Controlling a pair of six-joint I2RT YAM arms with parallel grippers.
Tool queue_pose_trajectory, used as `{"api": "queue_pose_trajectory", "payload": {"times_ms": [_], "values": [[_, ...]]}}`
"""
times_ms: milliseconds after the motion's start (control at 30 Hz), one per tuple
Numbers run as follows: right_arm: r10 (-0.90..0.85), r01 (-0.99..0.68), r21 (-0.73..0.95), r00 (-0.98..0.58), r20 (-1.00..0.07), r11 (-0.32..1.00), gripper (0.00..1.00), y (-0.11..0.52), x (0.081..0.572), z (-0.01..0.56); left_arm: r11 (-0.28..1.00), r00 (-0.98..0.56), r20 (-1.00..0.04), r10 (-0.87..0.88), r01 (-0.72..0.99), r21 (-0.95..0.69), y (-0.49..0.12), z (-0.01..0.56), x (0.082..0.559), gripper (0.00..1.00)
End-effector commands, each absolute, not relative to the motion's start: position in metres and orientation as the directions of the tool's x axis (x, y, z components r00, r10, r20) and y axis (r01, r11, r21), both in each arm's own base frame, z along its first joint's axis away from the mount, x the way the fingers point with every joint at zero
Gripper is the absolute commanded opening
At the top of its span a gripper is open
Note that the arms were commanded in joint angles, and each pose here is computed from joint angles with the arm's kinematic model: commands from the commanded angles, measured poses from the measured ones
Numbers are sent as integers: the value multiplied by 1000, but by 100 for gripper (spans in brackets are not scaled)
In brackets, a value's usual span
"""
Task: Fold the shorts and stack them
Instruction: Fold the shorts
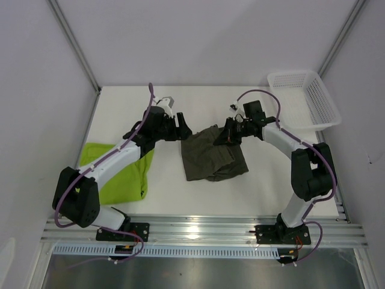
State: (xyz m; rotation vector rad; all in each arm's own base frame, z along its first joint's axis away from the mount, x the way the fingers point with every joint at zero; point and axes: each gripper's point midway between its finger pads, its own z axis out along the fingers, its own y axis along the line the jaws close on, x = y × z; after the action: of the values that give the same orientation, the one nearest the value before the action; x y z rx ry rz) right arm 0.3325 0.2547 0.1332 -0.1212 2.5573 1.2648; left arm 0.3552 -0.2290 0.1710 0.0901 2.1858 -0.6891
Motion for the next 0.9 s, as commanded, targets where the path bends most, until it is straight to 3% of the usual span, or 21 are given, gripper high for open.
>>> {"api": "queue_pose_trajectory", "payload": {"times_ms": [0,333,567,633,667,767,867], "values": [[34,-279,757,-929,-369,591,4,250,338,162,839,-597,-788,-149,345,-420,-237,203,358,77],[70,-185,604,-925,-373,776,10,206,376,91,837,-607,-788,-101,376,-397,-252,192,353,77],[63,-131,476,-927,-370,870,19,189,397,49,830,-612,-788,-63,406,-382,-265,184,349,78],[57,-118,417,-922,-384,901,32,182,407,43,830,-613,-788,-53,412,-376,-268,181,349,78],[55,-116,398,-918,-393,910,49,180,409,42,829,-611,-790,-47,418,-372,-270,182,348,78],[36,-117,315,-896,-443,942,71,174,419,55,828,-607,-794,-40,424,-366,-272,182,348,78],[44,-101,260,-865,-500,960,82,168,423,81,826,-603,-797,-28,436,-359,-276,182,353,79]]}}
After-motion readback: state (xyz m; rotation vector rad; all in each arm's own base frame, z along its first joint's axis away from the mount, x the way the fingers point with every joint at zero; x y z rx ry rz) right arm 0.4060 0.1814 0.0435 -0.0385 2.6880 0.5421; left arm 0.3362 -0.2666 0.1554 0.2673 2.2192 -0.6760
